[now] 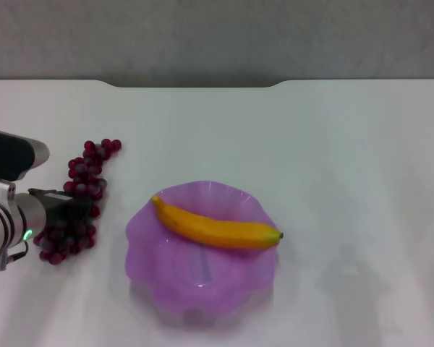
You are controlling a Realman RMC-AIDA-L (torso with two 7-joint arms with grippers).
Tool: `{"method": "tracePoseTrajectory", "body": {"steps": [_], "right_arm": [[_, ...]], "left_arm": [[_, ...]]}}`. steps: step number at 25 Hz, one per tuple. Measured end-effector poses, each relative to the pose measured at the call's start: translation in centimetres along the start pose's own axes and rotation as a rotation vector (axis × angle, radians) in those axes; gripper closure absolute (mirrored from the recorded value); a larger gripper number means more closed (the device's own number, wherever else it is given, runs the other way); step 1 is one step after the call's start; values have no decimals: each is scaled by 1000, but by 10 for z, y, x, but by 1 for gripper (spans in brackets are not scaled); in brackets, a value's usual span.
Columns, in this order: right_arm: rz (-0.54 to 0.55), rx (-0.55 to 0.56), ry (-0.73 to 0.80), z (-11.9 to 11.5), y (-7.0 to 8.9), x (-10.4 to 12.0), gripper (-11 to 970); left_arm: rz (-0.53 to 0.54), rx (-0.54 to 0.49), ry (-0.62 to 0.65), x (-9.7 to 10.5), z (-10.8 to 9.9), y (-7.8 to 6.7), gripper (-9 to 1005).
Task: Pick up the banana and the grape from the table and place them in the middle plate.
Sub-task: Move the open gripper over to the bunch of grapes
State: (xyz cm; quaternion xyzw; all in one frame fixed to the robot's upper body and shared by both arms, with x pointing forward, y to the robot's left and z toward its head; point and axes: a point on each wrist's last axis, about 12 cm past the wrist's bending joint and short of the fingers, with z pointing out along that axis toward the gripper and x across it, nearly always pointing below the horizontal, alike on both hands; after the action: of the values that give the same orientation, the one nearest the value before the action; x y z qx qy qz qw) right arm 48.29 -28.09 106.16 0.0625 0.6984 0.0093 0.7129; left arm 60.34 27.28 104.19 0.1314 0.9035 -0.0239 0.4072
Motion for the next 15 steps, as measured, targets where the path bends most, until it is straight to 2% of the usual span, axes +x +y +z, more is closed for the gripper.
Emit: {"method": "tracePoseTrajectory", "body": {"steps": [15], "right_arm": [[-7, 8, 8, 1, -1, 3, 960]], "left_arm": [[-3, 0, -5, -1, 0, -1, 793]]}}
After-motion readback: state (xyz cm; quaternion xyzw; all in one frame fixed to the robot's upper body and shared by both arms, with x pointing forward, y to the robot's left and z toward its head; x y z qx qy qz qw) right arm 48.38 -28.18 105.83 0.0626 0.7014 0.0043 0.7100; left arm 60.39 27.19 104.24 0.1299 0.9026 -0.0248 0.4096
